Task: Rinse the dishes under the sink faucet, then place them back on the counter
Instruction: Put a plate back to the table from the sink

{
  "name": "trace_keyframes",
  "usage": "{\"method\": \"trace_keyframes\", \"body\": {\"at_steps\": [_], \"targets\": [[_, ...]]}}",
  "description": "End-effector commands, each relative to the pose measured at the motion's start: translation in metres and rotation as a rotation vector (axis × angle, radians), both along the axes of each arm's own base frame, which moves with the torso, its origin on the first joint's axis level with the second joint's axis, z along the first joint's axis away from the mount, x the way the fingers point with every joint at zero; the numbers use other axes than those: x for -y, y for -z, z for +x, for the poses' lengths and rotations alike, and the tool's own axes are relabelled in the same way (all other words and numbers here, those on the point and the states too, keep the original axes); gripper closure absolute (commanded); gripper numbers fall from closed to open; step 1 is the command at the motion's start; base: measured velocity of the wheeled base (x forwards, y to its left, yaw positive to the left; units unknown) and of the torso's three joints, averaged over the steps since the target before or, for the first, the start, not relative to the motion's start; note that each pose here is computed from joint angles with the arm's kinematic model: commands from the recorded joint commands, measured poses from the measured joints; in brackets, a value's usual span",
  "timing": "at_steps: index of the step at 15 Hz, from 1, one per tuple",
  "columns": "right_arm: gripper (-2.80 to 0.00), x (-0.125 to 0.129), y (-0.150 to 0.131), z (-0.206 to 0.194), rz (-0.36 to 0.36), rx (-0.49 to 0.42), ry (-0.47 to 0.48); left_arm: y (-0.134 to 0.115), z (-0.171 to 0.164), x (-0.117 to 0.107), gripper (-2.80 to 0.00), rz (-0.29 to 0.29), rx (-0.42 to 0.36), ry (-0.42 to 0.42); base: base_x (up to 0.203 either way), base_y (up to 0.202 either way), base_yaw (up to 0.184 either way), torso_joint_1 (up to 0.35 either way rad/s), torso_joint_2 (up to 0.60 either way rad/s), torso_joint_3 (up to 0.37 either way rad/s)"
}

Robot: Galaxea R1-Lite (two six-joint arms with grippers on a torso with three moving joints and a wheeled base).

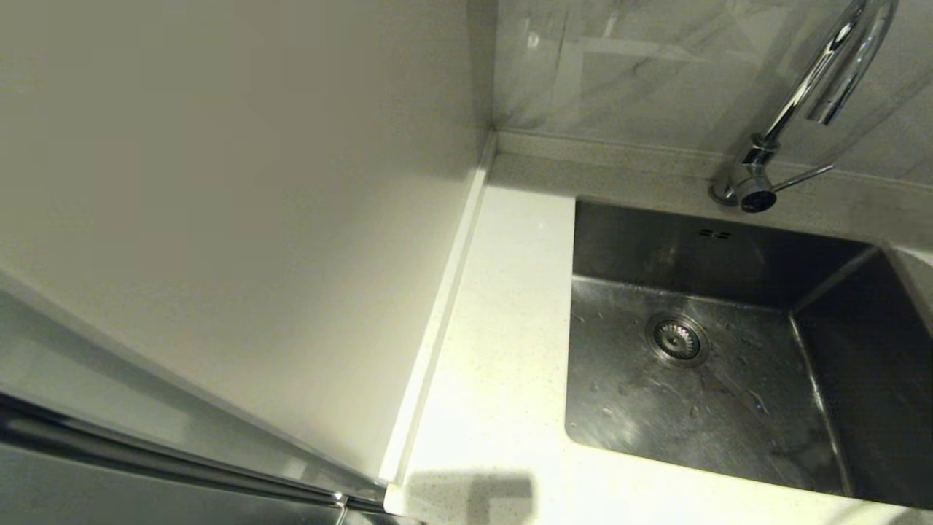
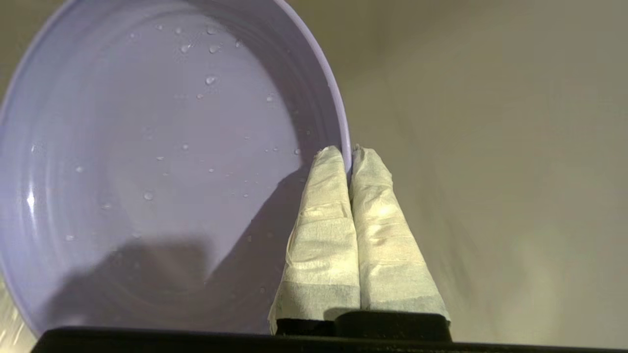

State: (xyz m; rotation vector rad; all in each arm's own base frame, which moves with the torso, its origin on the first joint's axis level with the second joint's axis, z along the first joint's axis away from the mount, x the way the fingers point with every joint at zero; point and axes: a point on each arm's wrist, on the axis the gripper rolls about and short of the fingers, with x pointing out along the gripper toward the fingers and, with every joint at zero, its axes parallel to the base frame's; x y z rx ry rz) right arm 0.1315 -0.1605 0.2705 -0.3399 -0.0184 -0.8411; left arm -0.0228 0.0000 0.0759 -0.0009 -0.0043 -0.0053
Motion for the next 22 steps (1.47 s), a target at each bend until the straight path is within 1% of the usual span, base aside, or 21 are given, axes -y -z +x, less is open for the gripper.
{"method": "trace_keyframes", "body": {"at_steps": [1, 3, 4, 5, 7, 10, 13, 15, 18, 20, 22], "targets": [[0.00, 0.002, -0.006, -0.031, 0.126, 0.012, 0.091, 0.001, 0.000, 0.000, 0.00, -0.001, -0.003, 0.000, 0.000, 0.000, 0.000, 0.000, 0.00, 0.000], [0.00, 0.012, -0.004, -0.052, 0.242, 0.057, 0.191, 0.001, 0.000, 0.000, 0.00, -0.001, -0.003, -0.001, 0.000, 0.000, 0.000, 0.000, 0.00, 0.000], [0.00, 0.016, -0.001, -0.063, 0.289, 0.084, 0.237, 0.001, 0.000, 0.000, 0.00, -0.001, -0.003, -0.001, 0.000, 0.000, 0.000, 0.000, 0.00, 0.000], [0.00, 0.019, 0.001, -0.075, 0.322, 0.104, 0.275, 0.001, 0.000, 0.000, 0.00, -0.001, -0.003, 0.000, 0.000, 0.000, 0.000, 0.000, 0.00, 0.000], [0.00, 0.024, 0.007, -0.099, 0.362, 0.127, 0.328, 0.001, 0.000, 0.000, 0.00, -0.001, -0.003, 0.000, 0.000, 0.000, 0.000, 0.000, 0.00, 0.000], [0.00, 0.021, 0.020, -0.134, 0.412, 0.150, 0.349, 0.001, 0.000, 0.000, 0.00, -0.001, -0.002, -0.001, 0.000, 0.000, 0.000, 0.000, 0.00, 0.000], [0.00, 0.007, 0.032, -0.159, 0.468, 0.176, 0.310, 0.001, 0.000, 0.000, 0.00, -0.001, -0.003, -0.001, 0.000, 0.000, 0.000, 0.000, 0.00, 0.000], [0.00, -0.008, 0.035, -0.162, 0.498, 0.189, 0.281, 0.001, 0.000, 0.000, 0.00, -0.001, -0.003, 0.000, 0.000, 0.000, 0.000, 0.000, 0.00, 0.000], [0.00, -0.032, 0.039, -0.165, 0.532, 0.215, 0.277, 0.000, 0.000, 0.000, 0.00, -0.001, -0.001, -0.001, 0.000, 0.000, 0.000, 0.000, 0.00, 0.000], [0.00, -0.039, 0.042, -0.168, 0.558, 0.234, 0.309, 0.001, 0.000, 0.000, 0.00, -0.001, -0.003, -0.001, 0.000, 0.000, 0.000, 0.000, 0.00, 0.000], [0.00, -0.041, 0.046, -0.177, 0.616, 0.275, 0.381, 0.001, 0.000, 0.000, 0.00, -0.001, -0.003, 0.001, 0.000, 0.000, 0.000, 0.000, 0.00, 0.000]]}}
